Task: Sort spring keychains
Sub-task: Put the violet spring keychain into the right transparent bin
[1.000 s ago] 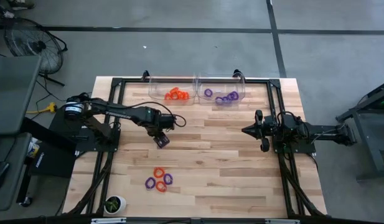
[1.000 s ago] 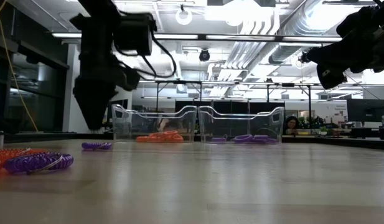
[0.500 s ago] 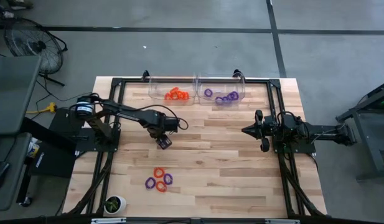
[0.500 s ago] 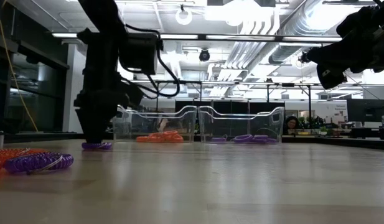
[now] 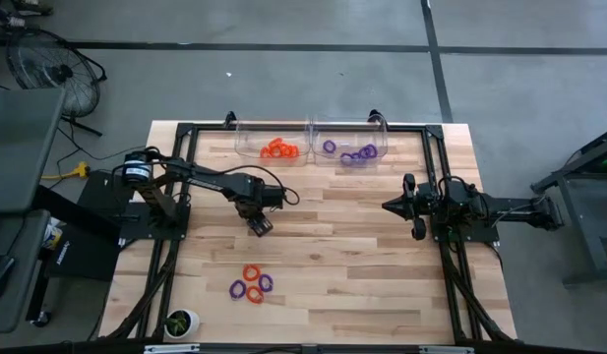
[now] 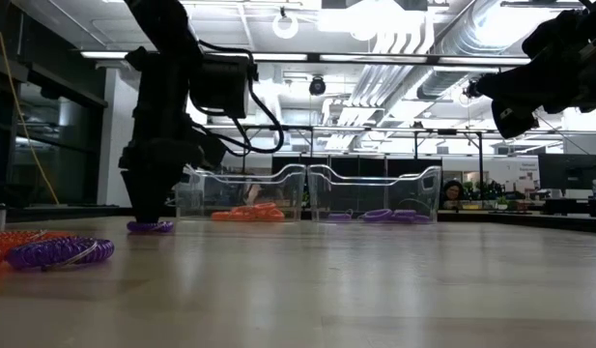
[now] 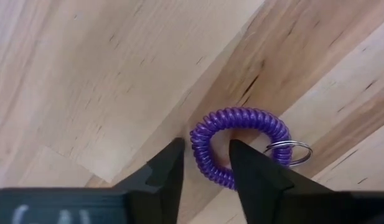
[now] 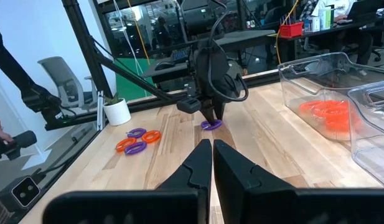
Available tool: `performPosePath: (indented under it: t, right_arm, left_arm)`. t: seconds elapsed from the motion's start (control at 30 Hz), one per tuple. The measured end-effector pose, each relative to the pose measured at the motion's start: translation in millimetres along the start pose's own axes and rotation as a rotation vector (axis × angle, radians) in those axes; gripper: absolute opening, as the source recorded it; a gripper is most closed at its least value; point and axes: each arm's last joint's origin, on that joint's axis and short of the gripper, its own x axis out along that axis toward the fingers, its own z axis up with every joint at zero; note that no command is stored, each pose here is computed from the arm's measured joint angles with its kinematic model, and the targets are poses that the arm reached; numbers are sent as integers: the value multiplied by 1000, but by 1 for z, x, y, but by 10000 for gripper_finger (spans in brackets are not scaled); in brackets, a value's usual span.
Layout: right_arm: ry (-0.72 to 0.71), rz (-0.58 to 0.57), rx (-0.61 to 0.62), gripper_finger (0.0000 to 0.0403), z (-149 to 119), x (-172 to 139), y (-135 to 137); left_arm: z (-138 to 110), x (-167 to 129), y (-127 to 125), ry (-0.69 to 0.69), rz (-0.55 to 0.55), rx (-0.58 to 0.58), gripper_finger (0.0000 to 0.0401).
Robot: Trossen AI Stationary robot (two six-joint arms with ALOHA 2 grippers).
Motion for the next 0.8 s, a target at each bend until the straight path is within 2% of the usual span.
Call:
performPosePath:
  t: [0.37,0.8]
  right_arm:
    - [0,0,0,12,0,0,0]
    - [0,0,0,12,0,0,0]
  left_arm:
    - [0,1,-1,2,-8,32,12]
    - [5,-8,-4,-4,8,87,3]
